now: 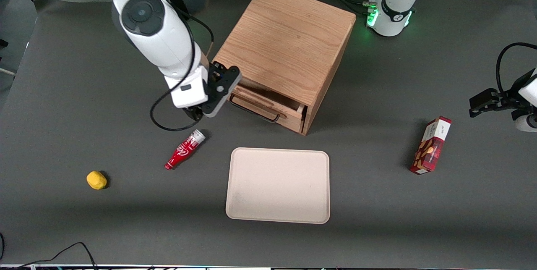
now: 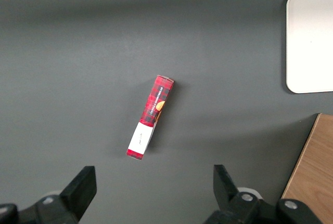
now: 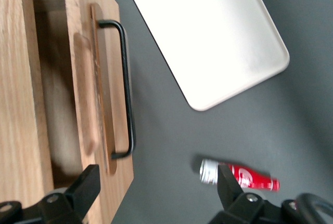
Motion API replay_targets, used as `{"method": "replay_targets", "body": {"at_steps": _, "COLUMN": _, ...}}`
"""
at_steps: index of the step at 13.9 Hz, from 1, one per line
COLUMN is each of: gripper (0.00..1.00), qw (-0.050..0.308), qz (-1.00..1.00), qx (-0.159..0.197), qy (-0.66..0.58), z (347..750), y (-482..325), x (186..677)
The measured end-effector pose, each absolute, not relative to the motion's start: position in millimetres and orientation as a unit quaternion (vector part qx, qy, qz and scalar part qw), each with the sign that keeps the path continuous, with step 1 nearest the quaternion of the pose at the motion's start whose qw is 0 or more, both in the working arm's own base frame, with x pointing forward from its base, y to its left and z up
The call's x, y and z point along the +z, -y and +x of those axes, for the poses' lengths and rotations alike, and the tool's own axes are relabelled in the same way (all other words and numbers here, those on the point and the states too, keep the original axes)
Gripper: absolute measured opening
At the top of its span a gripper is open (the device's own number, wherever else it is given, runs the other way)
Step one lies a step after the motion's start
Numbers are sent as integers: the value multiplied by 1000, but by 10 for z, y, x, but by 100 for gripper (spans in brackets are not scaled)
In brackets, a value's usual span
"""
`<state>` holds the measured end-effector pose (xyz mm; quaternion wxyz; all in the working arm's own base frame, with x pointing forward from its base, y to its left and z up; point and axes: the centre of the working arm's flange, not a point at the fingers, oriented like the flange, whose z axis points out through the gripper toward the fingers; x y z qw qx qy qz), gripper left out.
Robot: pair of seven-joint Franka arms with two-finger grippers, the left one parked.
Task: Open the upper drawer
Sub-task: 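Move the right gripper to the black handle of the wooden drawer, then lower the right gripper and hook it onto the drawer handle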
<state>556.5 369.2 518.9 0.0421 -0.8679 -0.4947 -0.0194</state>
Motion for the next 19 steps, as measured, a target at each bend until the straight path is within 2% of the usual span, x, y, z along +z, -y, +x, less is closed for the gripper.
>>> {"method": "replay_targets", "body": {"at_steps": 1, "gripper": 100, "qw": 51, "qz": -859, "qx": -20, "qy": 509, "z": 5596, "y": -3736, "x": 5091}}
{"method": "replay_targets", "body": {"at_steps": 3, "gripper": 100, "qw": 98, "qz": -843, "qx": -15, "qy": 528, "z": 5661, "y": -3783, "x": 4892}}
{"method": "replay_targets", "body": {"at_steps": 5, "gripper": 100, "qw": 127, "qz": -837, "qx": -15, "qy": 532, "z": 5745, "y": -3772, "x": 4738}}
{"method": "replay_targets", "body": {"at_steps": 13, "gripper": 100, "qw": 165, "qz": -830, "qx": 14, "qy": 533, "z": 5815, "y": -3843, "x": 4257}}
{"method": "replay_targets", "body": {"at_steps": 19, "gripper": 100, "qw": 169, "qz": -833, "qx": -1, "qy": 527, "z": 5892, "y": -3876, "x": 4130}}
